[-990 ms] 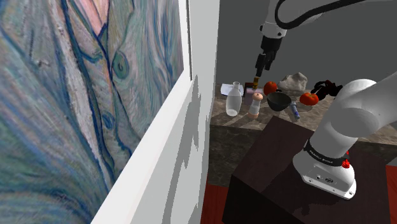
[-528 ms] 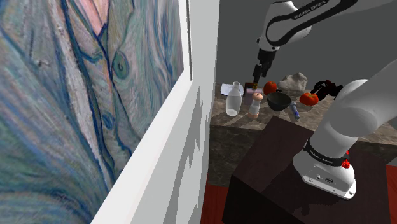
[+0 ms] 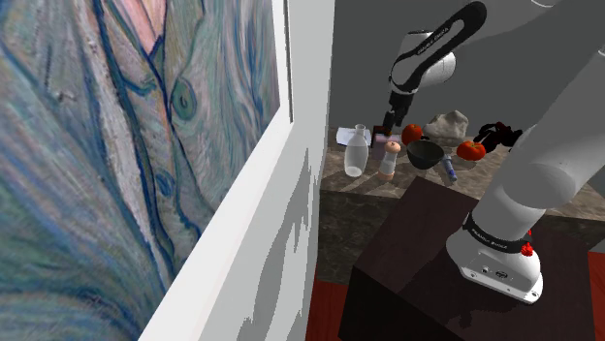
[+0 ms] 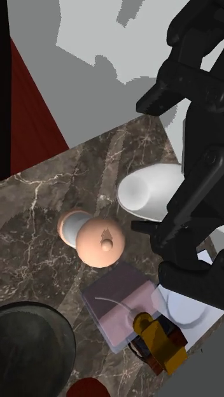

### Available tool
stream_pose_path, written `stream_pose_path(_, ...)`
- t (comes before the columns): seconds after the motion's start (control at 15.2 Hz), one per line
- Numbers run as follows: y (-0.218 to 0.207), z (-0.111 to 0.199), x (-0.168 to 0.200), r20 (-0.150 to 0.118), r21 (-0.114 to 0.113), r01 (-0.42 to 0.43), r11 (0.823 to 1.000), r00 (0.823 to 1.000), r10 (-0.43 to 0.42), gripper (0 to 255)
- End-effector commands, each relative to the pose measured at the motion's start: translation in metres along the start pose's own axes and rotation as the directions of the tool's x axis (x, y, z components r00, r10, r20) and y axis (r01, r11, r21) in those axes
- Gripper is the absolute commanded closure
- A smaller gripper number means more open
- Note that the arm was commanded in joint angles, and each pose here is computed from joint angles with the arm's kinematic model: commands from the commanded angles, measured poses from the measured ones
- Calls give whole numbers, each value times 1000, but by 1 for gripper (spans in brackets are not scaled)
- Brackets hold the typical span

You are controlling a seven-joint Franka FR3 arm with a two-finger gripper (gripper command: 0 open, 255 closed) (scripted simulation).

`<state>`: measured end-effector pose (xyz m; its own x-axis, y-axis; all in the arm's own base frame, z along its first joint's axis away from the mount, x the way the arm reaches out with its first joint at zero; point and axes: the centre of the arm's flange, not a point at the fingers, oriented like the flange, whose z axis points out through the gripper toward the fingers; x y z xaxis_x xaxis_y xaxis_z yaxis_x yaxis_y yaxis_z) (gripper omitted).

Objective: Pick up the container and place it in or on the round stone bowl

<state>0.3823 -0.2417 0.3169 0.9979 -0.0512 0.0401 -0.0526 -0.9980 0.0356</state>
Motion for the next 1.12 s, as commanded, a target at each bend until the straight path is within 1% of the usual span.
stream_pose_path(0.0, 18, 23, 4, -3, -9, -1, 1000, 1000, 1, 0)
stream_pose_path(0.46, 74, 92, 25, -10, -29, -8, 1000, 1000, 8, 0)
stream_pose_path(0.53, 75, 93, 25, -10, -30, -8, 1000, 1000, 8, 0)
stream_pose_path(0.99, 76, 133, 26, -10, -30, -8, 1000, 1000, 8, 0)
stream_pose_path(1.06, 76, 133, 26, -10, -30, -8, 1000, 1000, 8, 0)
